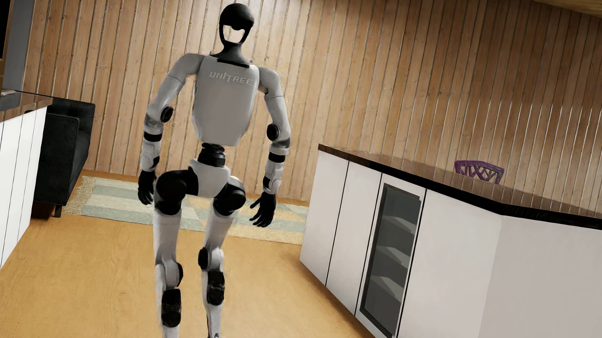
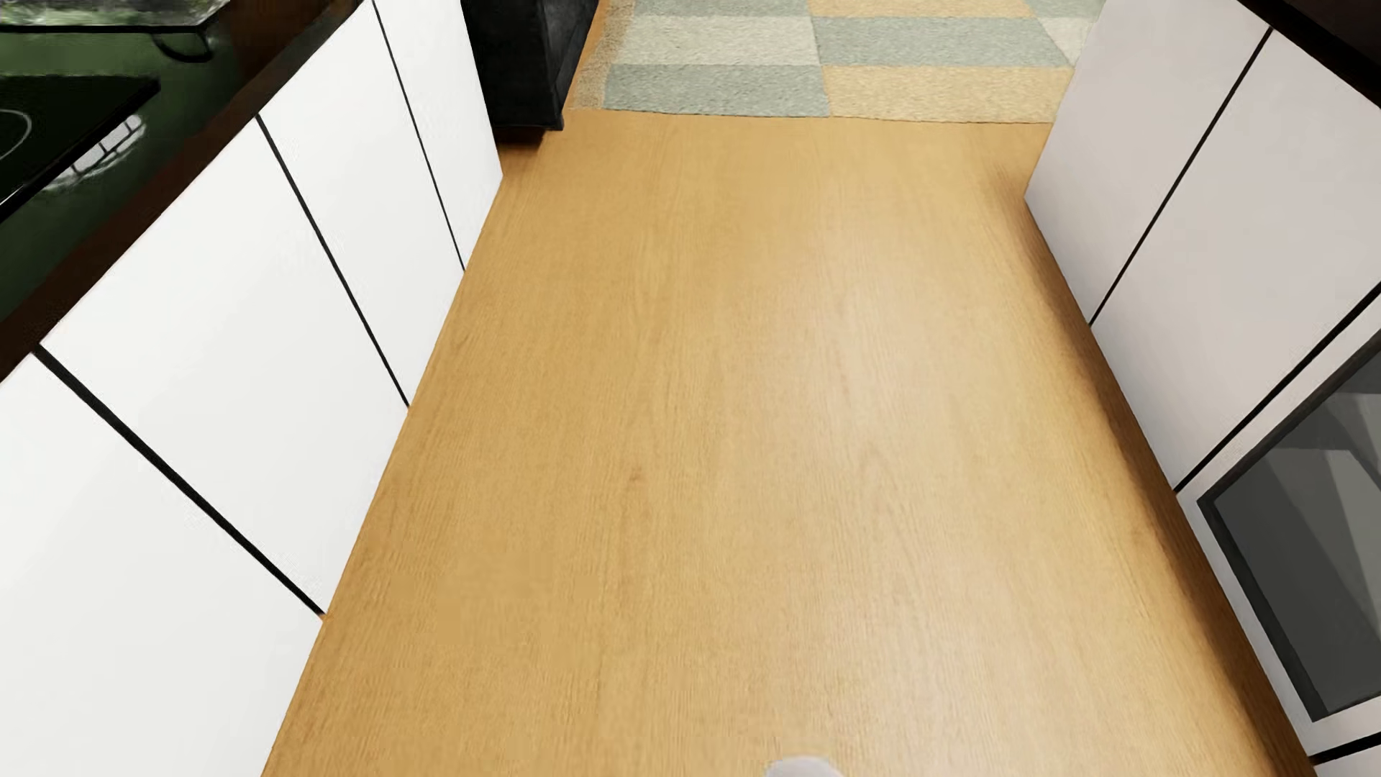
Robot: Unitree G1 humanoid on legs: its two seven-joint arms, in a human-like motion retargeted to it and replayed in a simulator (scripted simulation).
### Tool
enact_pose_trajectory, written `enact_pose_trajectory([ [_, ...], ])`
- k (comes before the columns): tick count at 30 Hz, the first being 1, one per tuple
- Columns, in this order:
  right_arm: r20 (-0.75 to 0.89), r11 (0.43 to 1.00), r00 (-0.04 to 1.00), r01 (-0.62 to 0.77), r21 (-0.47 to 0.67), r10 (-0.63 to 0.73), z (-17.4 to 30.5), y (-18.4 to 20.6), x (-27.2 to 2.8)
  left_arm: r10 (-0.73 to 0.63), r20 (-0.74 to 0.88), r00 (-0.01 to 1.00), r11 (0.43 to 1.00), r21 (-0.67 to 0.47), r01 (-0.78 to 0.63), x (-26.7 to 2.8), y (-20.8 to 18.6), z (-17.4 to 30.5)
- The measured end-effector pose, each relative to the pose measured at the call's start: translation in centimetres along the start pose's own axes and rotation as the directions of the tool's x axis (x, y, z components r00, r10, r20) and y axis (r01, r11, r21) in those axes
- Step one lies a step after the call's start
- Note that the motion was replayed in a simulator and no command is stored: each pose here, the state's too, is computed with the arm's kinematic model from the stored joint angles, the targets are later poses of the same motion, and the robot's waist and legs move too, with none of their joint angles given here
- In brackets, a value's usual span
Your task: Circle the counter
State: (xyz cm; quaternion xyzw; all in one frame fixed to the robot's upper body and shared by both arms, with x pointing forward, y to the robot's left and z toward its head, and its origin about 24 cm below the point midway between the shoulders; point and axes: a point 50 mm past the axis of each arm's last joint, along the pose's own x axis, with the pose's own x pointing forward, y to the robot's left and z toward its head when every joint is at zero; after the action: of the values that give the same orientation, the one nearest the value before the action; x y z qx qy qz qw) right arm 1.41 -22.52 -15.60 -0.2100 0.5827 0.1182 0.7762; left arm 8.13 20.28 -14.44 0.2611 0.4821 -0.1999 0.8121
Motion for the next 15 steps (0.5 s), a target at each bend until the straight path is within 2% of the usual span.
enact_pose_trajectory([
  [3,-0.035,1.000,0.999,-0.008,0.011,0.008,-1.1,0.5,-0.2,0.089,0.117,0.989,0.996,-0.004,-0.089,0.4,3.3,3.4],
  [5,-0.070,1.000,0.997,-0.015,0.013,0.016,-2.0,0.8,-0.4,0.123,0.141,0.982,0.992,-0.036,-0.119,0.4,4.2,4.2],
  [9,-0.155,0.999,0.987,-0.028,0.023,0.032,-3.9,1.4,-0.6,0.055,-0.032,0.998,0.992,-0.111,-0.058,0.2,0.7,-0.4],
  [15,0.118,0.999,0.992,0.031,0.039,-0.035,3.1,-0.9,0.2,-0.098,-0.193,0.976,0.993,-0.086,0.082,-1.5,-4.6,-5.2],
])
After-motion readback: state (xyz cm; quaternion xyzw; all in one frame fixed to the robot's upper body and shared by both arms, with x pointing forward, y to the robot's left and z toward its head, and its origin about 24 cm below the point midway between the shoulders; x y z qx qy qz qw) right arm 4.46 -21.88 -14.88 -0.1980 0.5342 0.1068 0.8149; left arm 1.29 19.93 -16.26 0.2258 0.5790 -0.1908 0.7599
